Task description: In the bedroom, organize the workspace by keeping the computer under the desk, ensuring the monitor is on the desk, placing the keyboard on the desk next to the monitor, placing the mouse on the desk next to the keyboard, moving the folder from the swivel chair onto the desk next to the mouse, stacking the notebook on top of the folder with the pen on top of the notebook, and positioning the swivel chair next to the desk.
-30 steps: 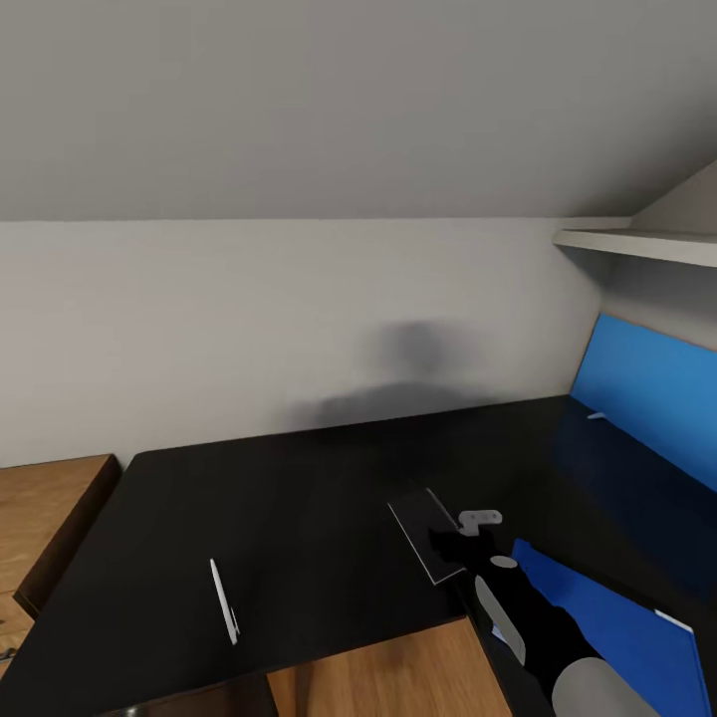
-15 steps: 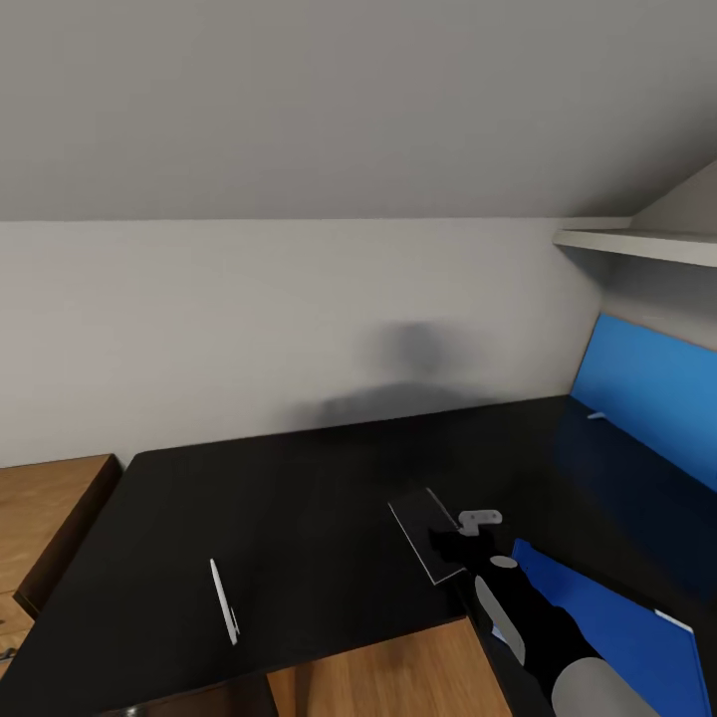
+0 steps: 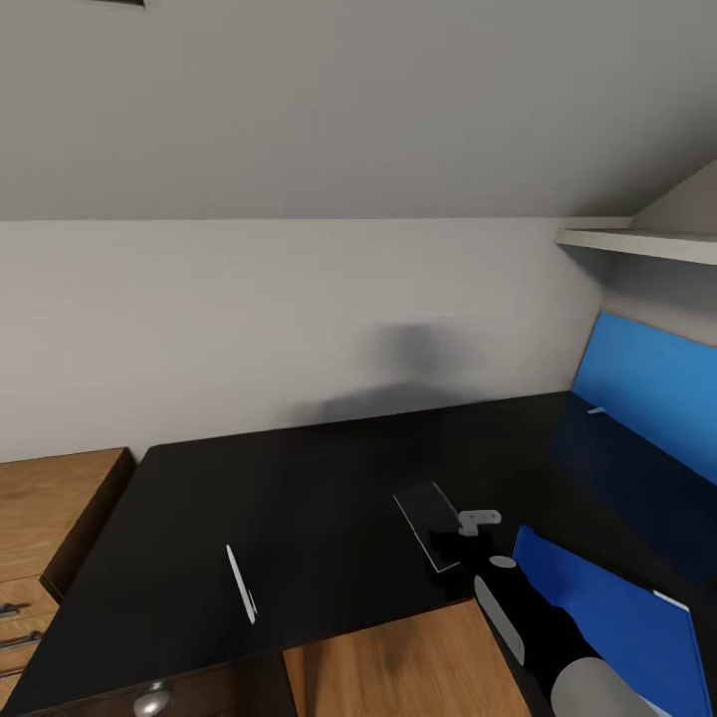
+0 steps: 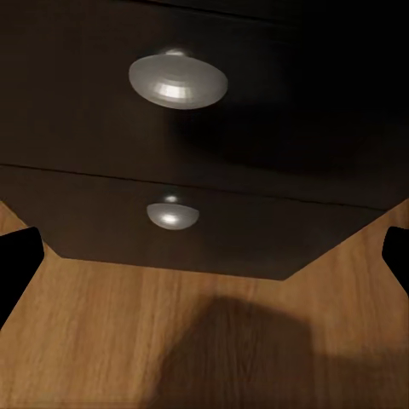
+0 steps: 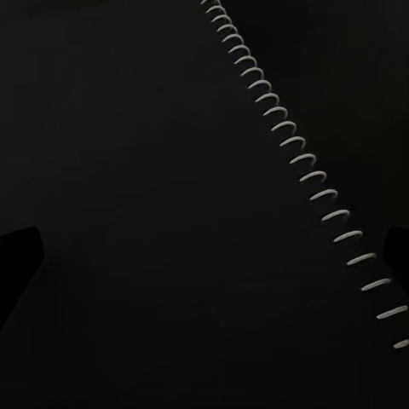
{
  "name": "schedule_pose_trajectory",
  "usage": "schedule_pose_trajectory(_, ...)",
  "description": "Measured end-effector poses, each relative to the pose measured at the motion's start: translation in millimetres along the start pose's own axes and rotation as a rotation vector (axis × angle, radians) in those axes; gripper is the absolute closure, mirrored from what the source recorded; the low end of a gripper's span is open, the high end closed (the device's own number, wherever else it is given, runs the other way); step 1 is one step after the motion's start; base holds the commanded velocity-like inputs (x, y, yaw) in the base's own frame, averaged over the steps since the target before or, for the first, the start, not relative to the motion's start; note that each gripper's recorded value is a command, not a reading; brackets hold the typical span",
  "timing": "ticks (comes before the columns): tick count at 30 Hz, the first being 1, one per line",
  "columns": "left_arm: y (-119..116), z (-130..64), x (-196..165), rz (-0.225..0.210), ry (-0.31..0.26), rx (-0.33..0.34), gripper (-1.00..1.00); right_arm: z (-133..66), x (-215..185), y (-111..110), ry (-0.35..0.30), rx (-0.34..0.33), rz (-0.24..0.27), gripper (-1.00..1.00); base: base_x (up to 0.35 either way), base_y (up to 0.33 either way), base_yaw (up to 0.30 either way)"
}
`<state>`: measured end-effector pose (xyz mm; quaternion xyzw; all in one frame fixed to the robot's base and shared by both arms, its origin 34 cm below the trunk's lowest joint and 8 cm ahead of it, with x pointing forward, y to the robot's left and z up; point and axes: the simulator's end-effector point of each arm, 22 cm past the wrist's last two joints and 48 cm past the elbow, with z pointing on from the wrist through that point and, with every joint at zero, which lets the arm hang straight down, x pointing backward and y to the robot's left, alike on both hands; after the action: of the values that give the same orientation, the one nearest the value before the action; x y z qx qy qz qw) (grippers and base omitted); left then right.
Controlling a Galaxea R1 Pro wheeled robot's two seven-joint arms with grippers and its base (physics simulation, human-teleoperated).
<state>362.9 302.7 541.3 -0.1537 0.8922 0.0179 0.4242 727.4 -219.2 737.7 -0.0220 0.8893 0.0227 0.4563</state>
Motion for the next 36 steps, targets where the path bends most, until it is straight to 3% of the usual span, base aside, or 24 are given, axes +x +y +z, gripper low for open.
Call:
schedule_pose_trajectory(27, 1.0, 0.1, -0.7, 0.001, -0.002, -0.001, -1.0, 0.0, 0.0, 1.0, 0.0, -0.001, -0.003, -1.0, -0.001, 0.06, 0.0)
schedule_pose_trajectory(36, 1.0, 0.2, -0.7, 0.001, -0.002, -0.001, -1.0, 0.2, 0.2, 1.3, 0.0, -0.003, 0.002, -1.0, -0.117, 0.107, 0.0)
